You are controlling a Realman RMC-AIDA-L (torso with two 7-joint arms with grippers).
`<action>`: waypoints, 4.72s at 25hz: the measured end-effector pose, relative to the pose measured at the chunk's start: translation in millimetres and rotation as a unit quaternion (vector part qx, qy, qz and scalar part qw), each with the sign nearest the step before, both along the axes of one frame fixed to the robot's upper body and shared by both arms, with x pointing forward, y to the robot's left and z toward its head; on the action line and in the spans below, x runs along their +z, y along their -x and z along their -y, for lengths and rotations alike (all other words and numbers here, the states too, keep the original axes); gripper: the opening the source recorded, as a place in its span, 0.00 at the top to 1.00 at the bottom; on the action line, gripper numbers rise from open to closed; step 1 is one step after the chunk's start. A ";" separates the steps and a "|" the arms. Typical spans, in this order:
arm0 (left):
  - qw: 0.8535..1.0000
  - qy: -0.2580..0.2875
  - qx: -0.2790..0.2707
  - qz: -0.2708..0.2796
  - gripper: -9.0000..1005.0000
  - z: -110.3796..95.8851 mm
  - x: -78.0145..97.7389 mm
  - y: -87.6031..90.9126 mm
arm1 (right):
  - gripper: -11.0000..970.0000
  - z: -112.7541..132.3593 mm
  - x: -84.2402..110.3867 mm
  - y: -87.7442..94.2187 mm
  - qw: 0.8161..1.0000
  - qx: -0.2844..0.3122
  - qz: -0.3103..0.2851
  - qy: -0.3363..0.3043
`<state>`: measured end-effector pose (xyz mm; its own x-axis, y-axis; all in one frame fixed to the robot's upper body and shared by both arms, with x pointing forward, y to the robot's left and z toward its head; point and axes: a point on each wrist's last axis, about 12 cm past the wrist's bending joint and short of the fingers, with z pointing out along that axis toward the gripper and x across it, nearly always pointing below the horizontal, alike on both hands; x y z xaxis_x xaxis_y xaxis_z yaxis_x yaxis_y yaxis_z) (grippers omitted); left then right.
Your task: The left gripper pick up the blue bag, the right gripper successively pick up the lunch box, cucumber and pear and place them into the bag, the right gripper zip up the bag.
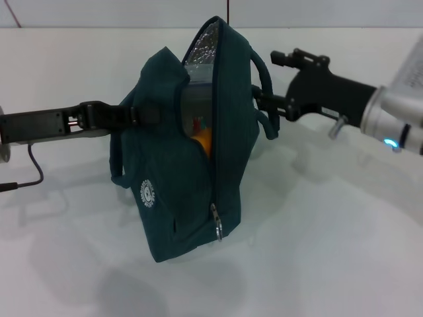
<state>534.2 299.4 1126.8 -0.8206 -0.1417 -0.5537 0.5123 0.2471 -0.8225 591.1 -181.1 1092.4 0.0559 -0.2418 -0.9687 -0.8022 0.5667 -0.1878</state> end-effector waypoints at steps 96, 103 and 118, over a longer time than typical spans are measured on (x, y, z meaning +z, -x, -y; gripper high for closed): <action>0.999 -0.013 -0.024 -0.020 0.94 23.6 -13.4 -8.5 | 0.25 49.3 23.3 125.2 0.997 -0.015 0.033 -0.072; 1.000 -0.012 -0.022 -0.016 0.94 23.4 -15.1 -6.7 | 0.25 60.6 40.4 130.3 0.987 0.066 0.076 -0.124; 1.000 -0.007 -0.024 -0.009 0.94 27.0 -11.9 -10.4 | 0.25 54.6 13.6 114.4 0.893 0.373 -0.179 -0.175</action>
